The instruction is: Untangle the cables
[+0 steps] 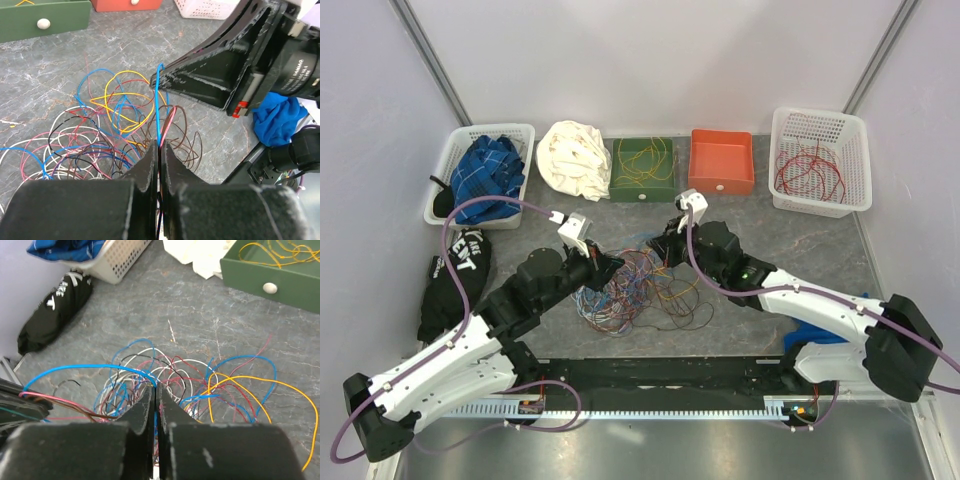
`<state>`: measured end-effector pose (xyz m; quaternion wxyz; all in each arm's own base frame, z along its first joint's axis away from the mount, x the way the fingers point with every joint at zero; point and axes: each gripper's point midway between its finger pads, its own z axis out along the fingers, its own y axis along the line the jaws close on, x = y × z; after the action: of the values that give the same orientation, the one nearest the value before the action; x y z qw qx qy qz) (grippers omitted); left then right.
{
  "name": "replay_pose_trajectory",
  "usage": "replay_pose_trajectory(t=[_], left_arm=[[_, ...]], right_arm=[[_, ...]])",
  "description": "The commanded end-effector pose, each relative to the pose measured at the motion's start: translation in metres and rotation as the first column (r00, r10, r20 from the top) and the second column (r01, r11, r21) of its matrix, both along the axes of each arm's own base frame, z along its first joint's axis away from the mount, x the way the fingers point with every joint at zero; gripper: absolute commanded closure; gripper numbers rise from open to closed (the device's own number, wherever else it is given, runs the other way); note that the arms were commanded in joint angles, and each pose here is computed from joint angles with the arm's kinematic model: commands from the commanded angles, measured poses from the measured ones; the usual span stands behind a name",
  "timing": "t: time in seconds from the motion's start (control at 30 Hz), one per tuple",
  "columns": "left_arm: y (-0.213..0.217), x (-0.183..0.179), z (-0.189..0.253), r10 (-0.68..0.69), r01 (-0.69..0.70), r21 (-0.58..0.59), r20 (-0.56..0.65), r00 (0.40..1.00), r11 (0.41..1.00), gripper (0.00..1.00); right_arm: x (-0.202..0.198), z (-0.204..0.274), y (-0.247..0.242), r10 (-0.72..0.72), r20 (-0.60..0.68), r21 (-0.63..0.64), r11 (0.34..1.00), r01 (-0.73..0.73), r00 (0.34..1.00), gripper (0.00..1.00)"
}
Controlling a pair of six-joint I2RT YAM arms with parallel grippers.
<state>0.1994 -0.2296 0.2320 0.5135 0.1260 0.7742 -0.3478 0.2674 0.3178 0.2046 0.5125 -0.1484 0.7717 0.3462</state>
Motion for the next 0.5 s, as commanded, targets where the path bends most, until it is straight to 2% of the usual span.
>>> replay_pose_trajectory(t=[0.0,0.03,0.07,0.13,0.17,0.2,0.27,0.43,0.47], left_arm=[[0.007,0.009,0.003,0.064,-0.064,0.001,0.014,0.998,0.998,0.93],[0.010,0.011,0.001,0.083,-0.083,0.008,0.005,0.997,0.997,0.83],[0.012,0.013,0.001,0.101,-0.101,0.013,0.003,0.995,0.995,0.61],[0.020,0.017,0.000,0.148,-0.148,0.032,-0.003,0.989,0.988,0.43],[0.023,0.018,0.004,0.165,-0.165,0.025,0.002,0.986,0.986,0.30],[0.029,0.022,0.005,0.207,-0.207,0.025,0.004,0.978,0.978,0.23],[0.038,0.023,0.010,0.256,-0.256,-0.004,0.002,0.967,0.967,0.01],[0.053,0.027,0.015,0.324,-0.323,-0.028,0.043,0.945,0.946,0.00],[0.049,0.030,0.026,0.318,-0.313,-0.075,0.077,0.945,0.947,0.00]], right_arm=[[0.005,0.066,-0.012,-0.078,0.110,0.119,0.991,0.065,0.991,1.00],[0.007,0.074,-0.019,-0.111,0.121,0.123,0.988,0.096,0.986,1.00],[0.005,0.088,-0.027,-0.129,0.141,0.143,0.984,0.108,0.982,1.00],[0.005,0.106,-0.037,-0.156,0.159,0.132,0.982,0.136,0.975,1.00],[0.005,0.118,-0.045,-0.185,0.172,0.139,0.977,0.162,0.968,1.00],[0.004,0.129,-0.048,-0.192,0.176,0.128,0.977,0.171,0.966,1.00],[0.003,0.146,-0.057,-0.212,0.197,0.126,0.974,0.190,0.957,1.00],[-0.002,0.179,-0.066,-0.220,0.210,0.123,0.973,0.198,0.952,1.00],[-0.003,0.183,-0.067,-0.219,0.208,0.125,0.972,0.196,0.953,1.00]])
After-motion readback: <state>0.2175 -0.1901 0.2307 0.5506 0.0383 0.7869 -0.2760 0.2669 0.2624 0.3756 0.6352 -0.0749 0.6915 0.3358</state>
